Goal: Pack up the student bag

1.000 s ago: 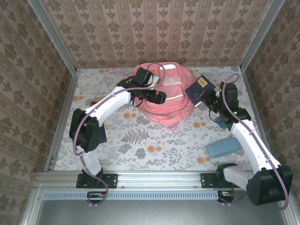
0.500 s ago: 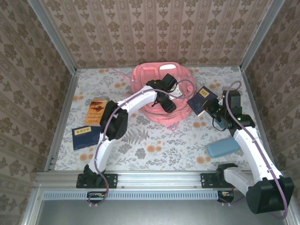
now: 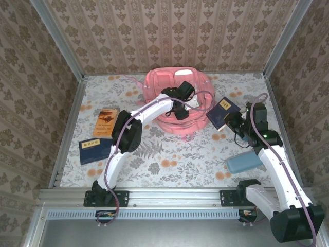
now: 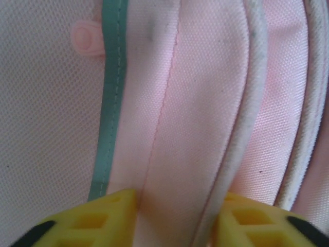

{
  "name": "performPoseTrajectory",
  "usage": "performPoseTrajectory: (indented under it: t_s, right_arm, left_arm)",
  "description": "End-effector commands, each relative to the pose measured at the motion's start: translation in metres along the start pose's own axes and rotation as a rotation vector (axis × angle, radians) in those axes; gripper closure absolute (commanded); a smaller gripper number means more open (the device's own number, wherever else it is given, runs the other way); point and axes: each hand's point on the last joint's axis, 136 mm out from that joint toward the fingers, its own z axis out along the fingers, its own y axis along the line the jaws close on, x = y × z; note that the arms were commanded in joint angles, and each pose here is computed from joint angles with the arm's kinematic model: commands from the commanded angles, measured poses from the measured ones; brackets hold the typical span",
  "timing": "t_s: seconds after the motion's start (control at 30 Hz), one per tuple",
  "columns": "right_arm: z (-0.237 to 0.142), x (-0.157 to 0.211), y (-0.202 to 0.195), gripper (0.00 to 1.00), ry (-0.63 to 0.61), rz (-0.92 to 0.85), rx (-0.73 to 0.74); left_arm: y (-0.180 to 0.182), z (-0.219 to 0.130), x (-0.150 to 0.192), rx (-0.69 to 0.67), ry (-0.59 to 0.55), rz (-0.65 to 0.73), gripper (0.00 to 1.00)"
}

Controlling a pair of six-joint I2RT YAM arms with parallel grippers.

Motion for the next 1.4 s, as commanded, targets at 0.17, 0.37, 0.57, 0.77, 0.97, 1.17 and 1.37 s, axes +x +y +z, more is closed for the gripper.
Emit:
performPoseTrajectory:
  t_s: [0.17,0.37,0.57,0.77,0.97,1.17,1.37]
  right_arm:
    - [-0.029,0.0,0.001,0.94,-0.041,0.001,-0.005]
    - [-0.046,0.002,0.0,0.94,-0.045,0.002,0.006]
    - [-0.054,0.009,0.037,0.94,-0.003,0.031,-0.203]
    - [-0.037,0.015,0.059,0.94,0.057,0.13,-0.351]
    - [-0.011,0.016,0.077,0.94,0.045,0.14,-0.392]
    - [0.034,0.013,0.102,0.94,-0.011,0.155,-0.417]
    - [0.075,-0.008,0.114,0.95,-0.177,0.133,-0.399]
  left_arm:
    - [0.03,-0.063,-0.039,-0.198,-0.131,0.036,0.91]
    - [0.064,-0.139,-0.073,-0.4,-0.347,-0.096,0.97]
    - [0.082,-0.191,-0.089,-0.477,-0.49,-0.223,1.0]
    - [0.074,-0.216,-0.102,-0.465,-0.58,-0.257,1.0]
    - [0.06,-0.247,-0.111,-0.39,-0.666,-0.296,1.0]
    - [0.055,-0.27,-0.114,-0.393,-0.691,-0.323,1.0]
    - [0.057,-0.284,-0.113,-0.399,-0.718,-0.349,1.0]
